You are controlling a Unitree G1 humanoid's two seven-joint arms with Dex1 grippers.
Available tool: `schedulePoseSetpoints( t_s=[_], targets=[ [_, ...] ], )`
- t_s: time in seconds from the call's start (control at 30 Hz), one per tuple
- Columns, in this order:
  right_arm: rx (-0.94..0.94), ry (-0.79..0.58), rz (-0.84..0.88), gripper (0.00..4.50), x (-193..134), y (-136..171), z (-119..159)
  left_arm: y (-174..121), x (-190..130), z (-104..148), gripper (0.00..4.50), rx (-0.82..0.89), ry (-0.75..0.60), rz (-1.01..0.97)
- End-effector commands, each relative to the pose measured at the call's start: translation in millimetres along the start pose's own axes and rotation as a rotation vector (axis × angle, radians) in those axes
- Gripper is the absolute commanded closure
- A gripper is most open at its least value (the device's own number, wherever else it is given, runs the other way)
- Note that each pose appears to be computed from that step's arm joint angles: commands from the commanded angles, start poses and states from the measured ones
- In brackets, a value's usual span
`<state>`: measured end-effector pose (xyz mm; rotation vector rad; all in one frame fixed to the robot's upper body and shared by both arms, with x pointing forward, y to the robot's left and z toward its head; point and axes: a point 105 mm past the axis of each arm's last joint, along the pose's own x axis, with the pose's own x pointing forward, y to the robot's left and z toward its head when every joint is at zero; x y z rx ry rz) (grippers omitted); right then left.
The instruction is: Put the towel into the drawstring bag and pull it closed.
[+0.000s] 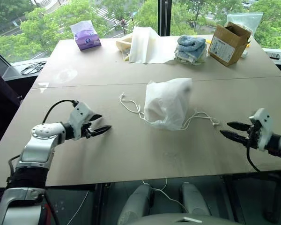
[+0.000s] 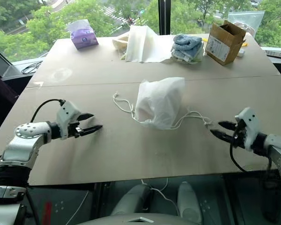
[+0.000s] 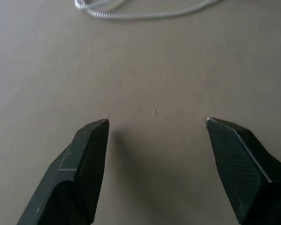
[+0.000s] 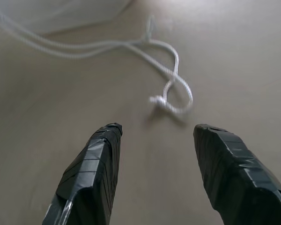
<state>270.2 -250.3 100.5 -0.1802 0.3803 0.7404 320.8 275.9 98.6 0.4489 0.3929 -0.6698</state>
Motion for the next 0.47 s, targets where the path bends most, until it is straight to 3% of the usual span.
schedulePoseSetpoints(
  t_s=[0.03, 0.23, 0.47],
  targets=[
    [-0.084, -0.086, -0.013, 1.86, -13, -7, 16, 9, -11, -3, 1.11, 0.021, -0.012, 0.033],
    [-0.121, -0.189, 0.017, 1.86, -24, -4, 20, -16, -11, -3, 1.11, -0.029, -0.09, -0.043],
    [-0.154, -0.145, 0.066, 1.86, -25, 6, 3, -38, -9, 1, 1.11, -0.026, -0.134, -0.086]
  ],
)
